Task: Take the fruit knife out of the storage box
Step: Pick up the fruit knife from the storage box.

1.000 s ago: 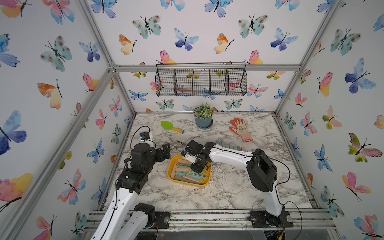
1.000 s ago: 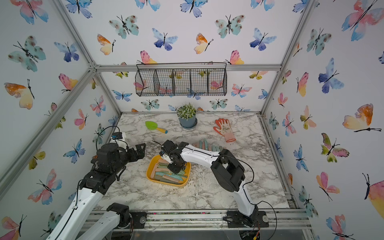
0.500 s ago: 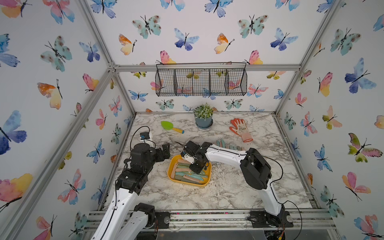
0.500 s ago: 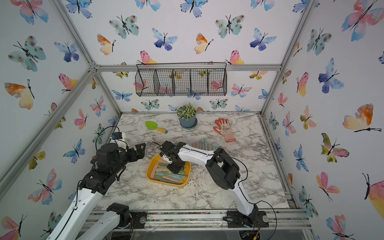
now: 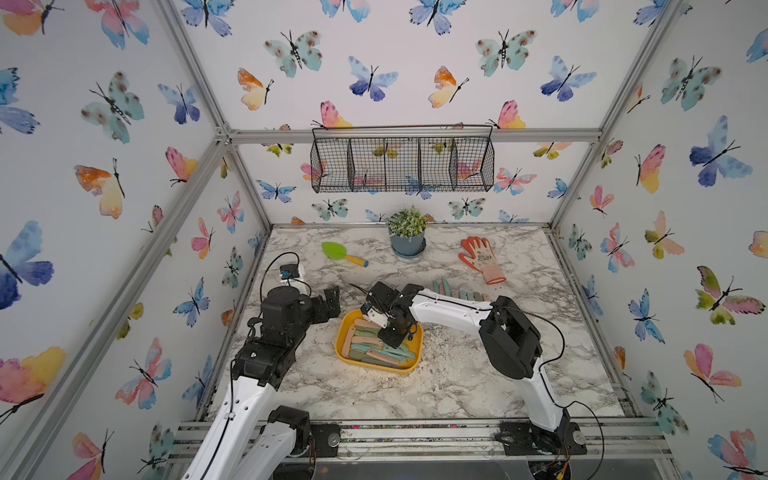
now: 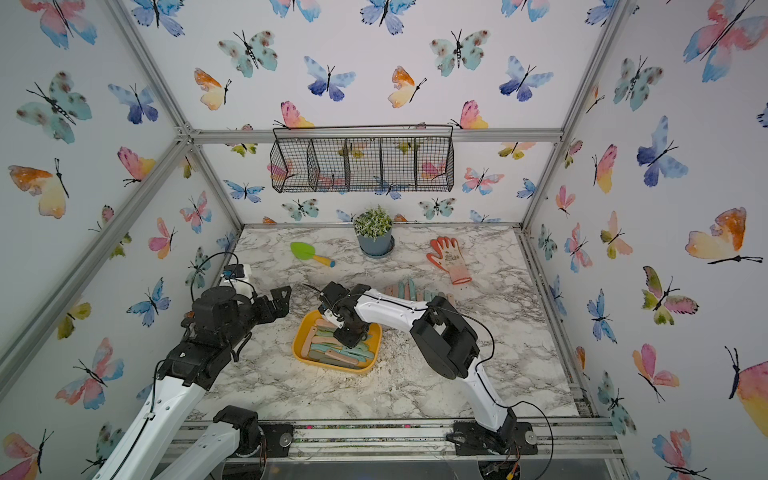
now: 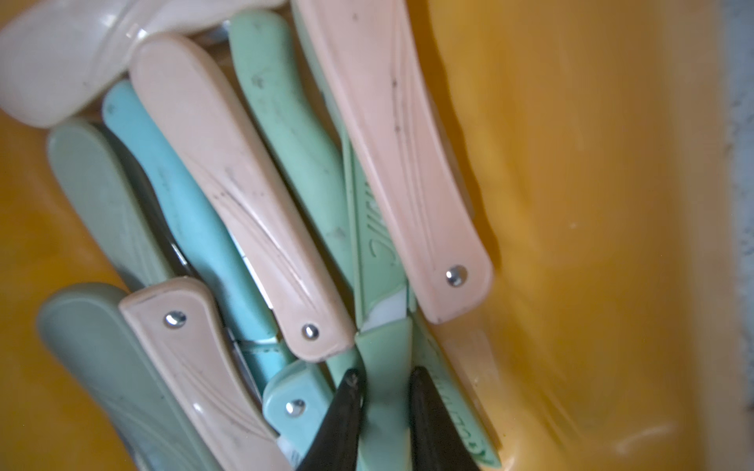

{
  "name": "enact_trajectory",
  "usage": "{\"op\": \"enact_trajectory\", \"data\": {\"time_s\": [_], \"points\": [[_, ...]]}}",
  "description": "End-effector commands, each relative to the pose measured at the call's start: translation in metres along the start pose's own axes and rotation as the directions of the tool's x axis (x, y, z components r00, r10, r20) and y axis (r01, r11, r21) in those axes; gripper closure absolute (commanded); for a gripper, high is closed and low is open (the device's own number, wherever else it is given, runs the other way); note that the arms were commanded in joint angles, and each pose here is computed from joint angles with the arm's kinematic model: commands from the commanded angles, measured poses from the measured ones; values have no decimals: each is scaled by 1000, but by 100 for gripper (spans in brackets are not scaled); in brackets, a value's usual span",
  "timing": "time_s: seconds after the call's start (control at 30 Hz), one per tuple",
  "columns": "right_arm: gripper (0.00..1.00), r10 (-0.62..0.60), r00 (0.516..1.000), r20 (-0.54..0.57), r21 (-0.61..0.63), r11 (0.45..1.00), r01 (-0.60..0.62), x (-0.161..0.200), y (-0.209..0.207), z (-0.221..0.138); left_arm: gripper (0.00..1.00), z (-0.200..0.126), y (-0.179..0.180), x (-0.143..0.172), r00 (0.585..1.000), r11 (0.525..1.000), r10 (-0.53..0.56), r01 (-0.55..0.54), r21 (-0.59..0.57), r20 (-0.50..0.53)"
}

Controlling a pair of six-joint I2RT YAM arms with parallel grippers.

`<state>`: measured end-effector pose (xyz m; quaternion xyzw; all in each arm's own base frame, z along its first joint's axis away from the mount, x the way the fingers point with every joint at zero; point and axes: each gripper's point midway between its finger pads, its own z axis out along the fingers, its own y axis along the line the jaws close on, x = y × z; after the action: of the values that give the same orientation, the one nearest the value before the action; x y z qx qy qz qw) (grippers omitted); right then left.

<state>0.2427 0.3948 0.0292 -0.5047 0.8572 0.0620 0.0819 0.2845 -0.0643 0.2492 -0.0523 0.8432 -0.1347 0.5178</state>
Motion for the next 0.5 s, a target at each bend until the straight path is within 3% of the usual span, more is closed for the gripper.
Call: {"op": "enact_trajectory", "data": {"time_s": [0.0, 0.47], "points": [[77, -2, 998, -60, 6, 1000, 3, 14, -4, 4, 2, -3, 1, -6, 999, 1000, 10, -9, -6, 30], [78, -62, 998, 10, -28, 998, 62, 14, 4, -36, 2, -3, 1, -6, 999, 1000, 10, -9, -5, 31]]}}
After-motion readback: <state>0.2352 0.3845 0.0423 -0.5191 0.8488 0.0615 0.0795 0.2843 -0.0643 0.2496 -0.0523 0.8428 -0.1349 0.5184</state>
